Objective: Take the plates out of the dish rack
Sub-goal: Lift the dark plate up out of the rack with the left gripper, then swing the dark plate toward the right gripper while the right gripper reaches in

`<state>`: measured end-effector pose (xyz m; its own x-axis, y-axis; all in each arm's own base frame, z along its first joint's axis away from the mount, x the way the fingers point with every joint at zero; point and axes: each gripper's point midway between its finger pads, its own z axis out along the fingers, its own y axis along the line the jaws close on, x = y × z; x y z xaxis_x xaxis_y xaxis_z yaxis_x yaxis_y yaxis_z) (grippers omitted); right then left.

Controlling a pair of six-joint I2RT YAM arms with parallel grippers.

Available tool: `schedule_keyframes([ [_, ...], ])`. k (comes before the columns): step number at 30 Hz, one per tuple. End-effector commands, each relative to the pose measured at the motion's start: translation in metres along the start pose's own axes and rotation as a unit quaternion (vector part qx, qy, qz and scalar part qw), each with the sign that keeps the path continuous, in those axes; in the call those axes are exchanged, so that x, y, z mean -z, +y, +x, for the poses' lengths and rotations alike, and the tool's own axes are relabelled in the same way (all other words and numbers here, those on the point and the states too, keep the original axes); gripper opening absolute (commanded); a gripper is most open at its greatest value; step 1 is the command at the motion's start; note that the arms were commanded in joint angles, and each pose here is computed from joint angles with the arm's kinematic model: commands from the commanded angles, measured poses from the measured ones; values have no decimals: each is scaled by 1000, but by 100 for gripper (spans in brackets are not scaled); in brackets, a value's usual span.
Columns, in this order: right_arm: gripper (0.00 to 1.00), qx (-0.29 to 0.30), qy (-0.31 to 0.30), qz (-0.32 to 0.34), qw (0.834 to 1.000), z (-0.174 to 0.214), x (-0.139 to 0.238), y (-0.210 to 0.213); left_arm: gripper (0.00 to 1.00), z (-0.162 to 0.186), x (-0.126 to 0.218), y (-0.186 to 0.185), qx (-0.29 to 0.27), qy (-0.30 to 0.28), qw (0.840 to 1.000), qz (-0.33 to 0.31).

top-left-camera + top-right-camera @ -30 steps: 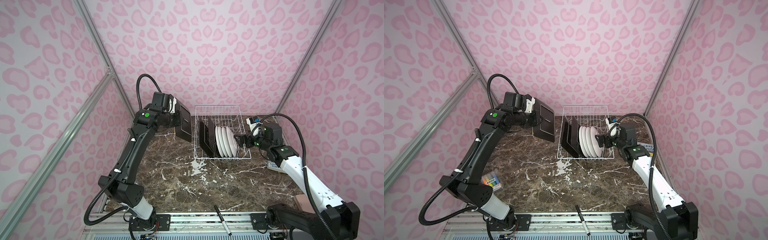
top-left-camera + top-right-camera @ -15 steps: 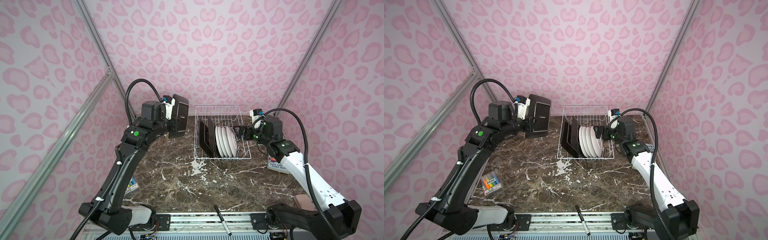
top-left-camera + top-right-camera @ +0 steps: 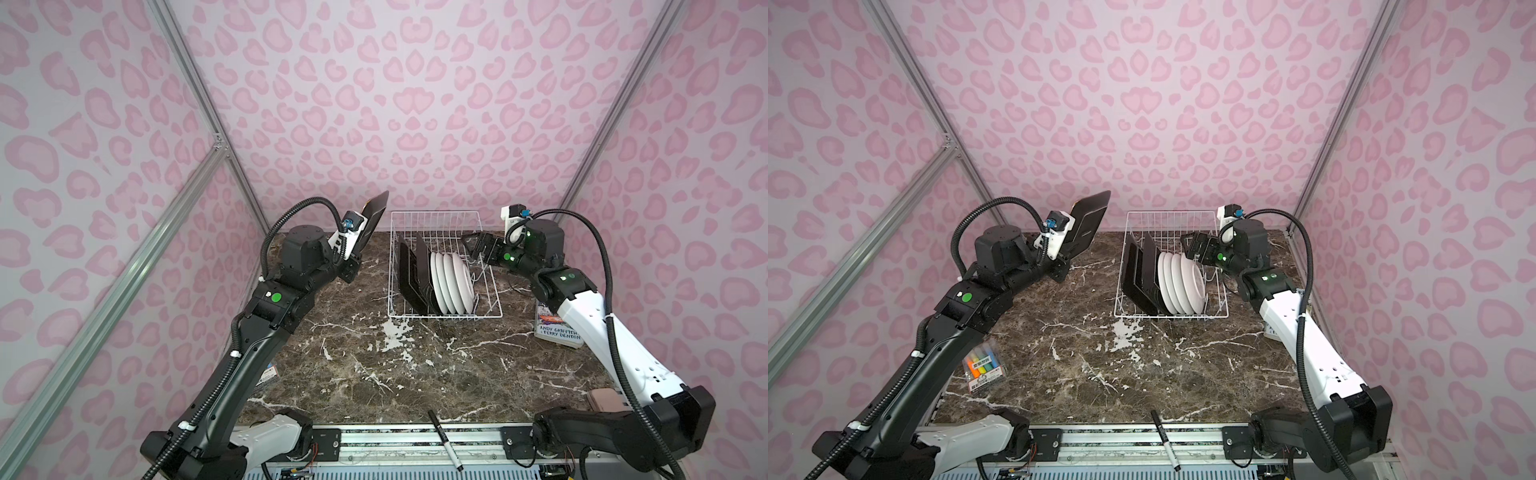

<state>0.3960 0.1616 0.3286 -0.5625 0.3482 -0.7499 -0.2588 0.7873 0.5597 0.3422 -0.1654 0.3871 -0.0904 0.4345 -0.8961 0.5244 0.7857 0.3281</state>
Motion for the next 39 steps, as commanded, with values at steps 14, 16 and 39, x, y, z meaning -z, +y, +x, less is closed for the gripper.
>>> schedule_keyframes([
  [14,95,-85,9,-83,993,-30,-13,42,3,-32,-31,-21,-254,-80,961,-76],
  [16,94,-89,14,-91,992,-32,-15,47,3,-31,-33,-27,-274,-84,955,-83],
  [39,82,-109,109,-97,983,11,-48,76,3,-35,-42,-55,-385,-106,905,-145],
])
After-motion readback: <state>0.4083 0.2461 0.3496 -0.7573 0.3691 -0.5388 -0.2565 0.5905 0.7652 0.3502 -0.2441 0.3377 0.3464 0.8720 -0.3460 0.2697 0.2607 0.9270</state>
